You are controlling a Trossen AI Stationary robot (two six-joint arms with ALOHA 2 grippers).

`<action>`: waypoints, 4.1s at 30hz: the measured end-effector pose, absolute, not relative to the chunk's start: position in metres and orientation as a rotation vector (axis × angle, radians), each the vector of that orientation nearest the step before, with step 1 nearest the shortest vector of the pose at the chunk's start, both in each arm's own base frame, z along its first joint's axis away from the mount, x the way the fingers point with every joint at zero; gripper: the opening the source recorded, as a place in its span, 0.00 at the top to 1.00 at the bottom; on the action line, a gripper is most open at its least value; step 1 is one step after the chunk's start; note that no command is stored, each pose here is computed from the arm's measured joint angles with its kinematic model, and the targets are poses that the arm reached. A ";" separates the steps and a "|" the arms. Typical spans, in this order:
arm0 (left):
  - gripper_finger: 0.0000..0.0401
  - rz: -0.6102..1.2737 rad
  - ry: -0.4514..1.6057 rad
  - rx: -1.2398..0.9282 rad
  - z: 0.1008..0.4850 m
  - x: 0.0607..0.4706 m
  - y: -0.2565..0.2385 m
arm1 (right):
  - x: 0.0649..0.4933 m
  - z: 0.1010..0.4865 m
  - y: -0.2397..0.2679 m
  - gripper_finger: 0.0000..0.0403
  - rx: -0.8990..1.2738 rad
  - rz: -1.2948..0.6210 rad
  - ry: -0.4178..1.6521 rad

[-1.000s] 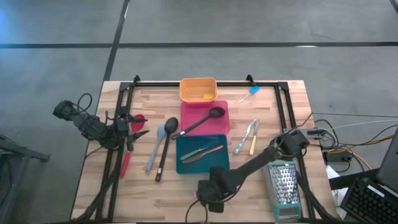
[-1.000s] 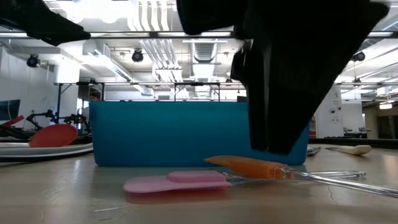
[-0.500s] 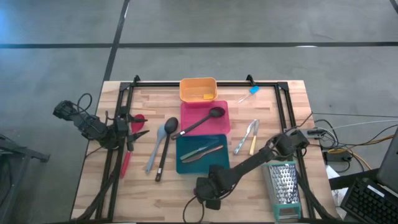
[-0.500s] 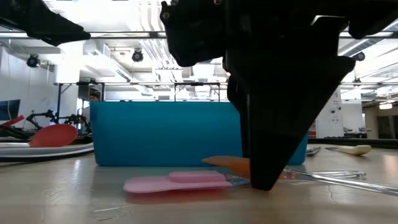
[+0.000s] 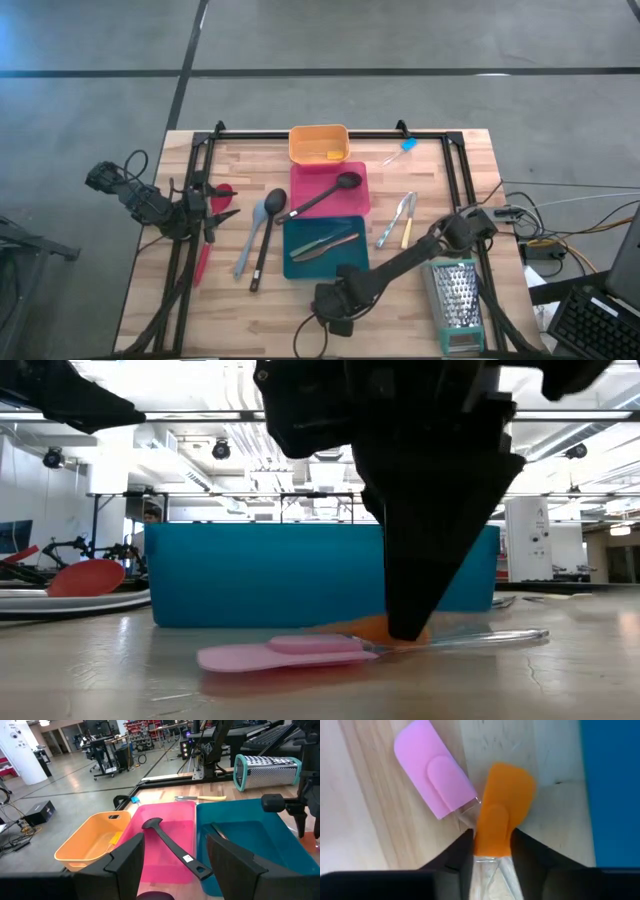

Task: Pick & Place Kitchen Items
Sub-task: Put the orange spatula into the yellow bin

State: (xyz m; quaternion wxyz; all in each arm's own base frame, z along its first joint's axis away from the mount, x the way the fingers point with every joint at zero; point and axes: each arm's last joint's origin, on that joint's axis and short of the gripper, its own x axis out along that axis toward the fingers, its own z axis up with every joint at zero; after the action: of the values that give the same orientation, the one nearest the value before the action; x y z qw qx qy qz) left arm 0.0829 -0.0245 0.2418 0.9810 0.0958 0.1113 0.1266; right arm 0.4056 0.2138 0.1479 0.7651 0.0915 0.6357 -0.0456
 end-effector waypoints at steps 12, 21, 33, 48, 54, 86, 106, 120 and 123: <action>0.46 0.255 0.224 0.193 0.242 0.083 -0.025 | 0.402 0.166 0.215 0.98 0.210 -0.072 1.352; 0.46 0.255 0.224 0.193 0.242 0.083 -0.025 | 0.401 0.166 0.214 0.98 0.188 -0.060 1.357; 0.46 0.255 0.224 0.193 0.242 0.083 -0.025 | 0.403 0.171 0.218 0.89 0.142 0.029 1.347; 0.46 0.255 0.224 0.193 0.242 0.083 -0.025 | 0.403 0.167 0.216 0.44 0.117 0.130 1.389; 0.46 0.255 0.224 0.193 0.242 0.083 -0.024 | 0.405 0.165 0.214 0.32 0.092 0.130 1.379; 0.46 0.255 0.224 0.193 0.242 0.083 -0.025 | 0.407 0.147 0.205 0.81 0.115 0.042 1.328; 0.46 0.255 0.224 0.193 0.242 0.083 -0.024 | 0.409 0.155 0.207 0.87 0.111 0.089 1.330; 0.46 0.255 0.224 0.193 0.242 0.083 -0.024 | 0.409 0.164 0.208 0.50 -0.070 0.261 1.318; 0.46 0.255 0.224 0.193 0.242 0.083 -0.025 | 0.409 0.164 0.208 0.44 -0.128 0.298 1.314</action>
State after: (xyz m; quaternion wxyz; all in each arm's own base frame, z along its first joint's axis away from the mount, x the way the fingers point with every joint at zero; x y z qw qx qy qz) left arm 0.0828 -0.0245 0.2418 0.9810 0.0958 0.1112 0.1266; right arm 0.4086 0.2077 0.1637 0.7796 -0.0594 0.6080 0.1379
